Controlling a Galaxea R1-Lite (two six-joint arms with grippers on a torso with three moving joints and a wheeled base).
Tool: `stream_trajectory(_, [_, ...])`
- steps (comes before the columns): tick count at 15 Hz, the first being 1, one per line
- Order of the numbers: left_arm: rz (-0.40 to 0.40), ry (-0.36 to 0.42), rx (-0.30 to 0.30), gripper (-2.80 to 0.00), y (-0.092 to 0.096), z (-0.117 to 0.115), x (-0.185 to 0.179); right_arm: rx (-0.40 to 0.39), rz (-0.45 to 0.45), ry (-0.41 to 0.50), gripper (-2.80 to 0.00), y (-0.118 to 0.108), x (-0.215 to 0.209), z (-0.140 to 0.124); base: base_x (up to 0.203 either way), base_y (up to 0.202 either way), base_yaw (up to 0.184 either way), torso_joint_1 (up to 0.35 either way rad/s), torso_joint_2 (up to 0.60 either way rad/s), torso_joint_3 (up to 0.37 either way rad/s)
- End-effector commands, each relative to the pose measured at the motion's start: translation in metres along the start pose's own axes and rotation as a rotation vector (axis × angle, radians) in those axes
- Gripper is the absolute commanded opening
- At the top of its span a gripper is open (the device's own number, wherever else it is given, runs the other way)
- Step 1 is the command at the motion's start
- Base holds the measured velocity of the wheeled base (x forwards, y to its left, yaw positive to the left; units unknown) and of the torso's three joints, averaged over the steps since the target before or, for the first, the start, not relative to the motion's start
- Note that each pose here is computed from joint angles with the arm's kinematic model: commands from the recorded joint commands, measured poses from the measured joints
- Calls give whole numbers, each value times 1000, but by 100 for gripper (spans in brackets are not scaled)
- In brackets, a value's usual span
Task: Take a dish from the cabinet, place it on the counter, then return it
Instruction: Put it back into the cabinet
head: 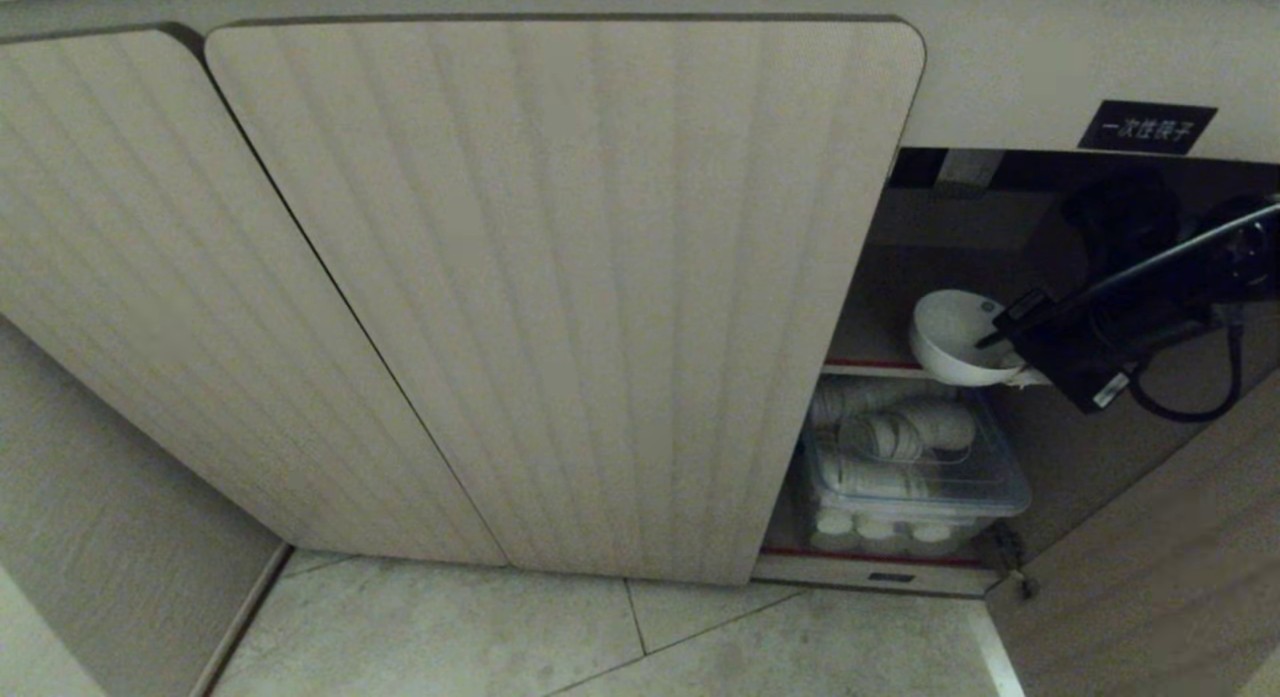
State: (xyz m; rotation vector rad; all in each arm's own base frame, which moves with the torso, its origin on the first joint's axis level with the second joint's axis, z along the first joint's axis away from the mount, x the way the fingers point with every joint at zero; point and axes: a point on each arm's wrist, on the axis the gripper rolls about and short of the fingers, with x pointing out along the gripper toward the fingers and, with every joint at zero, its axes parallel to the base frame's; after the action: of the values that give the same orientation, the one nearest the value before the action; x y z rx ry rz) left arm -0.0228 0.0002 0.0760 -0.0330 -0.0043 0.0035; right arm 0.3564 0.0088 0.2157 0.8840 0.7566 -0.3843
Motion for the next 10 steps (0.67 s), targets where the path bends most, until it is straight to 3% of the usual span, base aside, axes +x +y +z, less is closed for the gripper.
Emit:
stream_trajectory(1, [-1,0,-1,-280,0,0,0,5,-7,5,-280,0,4,0,0,0,0,0,0,0])
stream_trajectory(10, [0,0,-1,-280,0,0,0,-5,-6,1,-280,10,7,9,0,0,0,0,0,0])
